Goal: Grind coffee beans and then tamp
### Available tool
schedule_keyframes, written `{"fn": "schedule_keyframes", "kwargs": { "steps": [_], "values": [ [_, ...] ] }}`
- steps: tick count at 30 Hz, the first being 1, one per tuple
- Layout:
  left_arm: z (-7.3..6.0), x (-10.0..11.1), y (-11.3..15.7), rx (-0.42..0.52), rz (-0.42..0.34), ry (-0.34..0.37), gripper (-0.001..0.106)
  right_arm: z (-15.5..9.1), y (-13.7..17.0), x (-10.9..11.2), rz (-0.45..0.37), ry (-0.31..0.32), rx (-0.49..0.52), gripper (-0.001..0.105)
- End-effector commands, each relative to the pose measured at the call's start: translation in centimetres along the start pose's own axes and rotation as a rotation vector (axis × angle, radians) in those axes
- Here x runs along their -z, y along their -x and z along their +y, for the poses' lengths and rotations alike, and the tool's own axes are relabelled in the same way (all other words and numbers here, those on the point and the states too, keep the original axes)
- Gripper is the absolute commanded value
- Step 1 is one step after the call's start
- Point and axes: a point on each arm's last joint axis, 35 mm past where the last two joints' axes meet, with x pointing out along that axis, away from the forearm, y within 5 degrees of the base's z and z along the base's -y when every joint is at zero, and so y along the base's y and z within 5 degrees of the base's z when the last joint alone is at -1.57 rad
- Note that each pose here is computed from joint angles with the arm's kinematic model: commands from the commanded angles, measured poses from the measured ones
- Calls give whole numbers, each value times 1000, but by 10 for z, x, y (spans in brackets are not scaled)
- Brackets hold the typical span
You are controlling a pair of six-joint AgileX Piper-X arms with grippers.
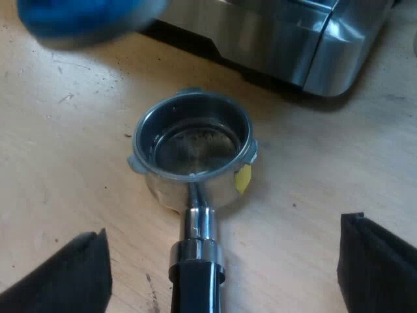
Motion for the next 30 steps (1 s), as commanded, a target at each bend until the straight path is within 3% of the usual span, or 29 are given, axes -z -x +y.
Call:
{"fn": "schedule_keyframes", "kwargs": {
  "steps": [1,13,30],
  "values": [
    [-2,-6,-5,10,-20,-10,0,0,0,-2,-7,-2,-3,72],
    [3,-12,-36,8,12,-6,0,0,0,-2,-7,-2,-3,72],
    [9,-14,-61,-14,44,2,0,0,0,-2,-7,-2,-3,72]
  ]
}}
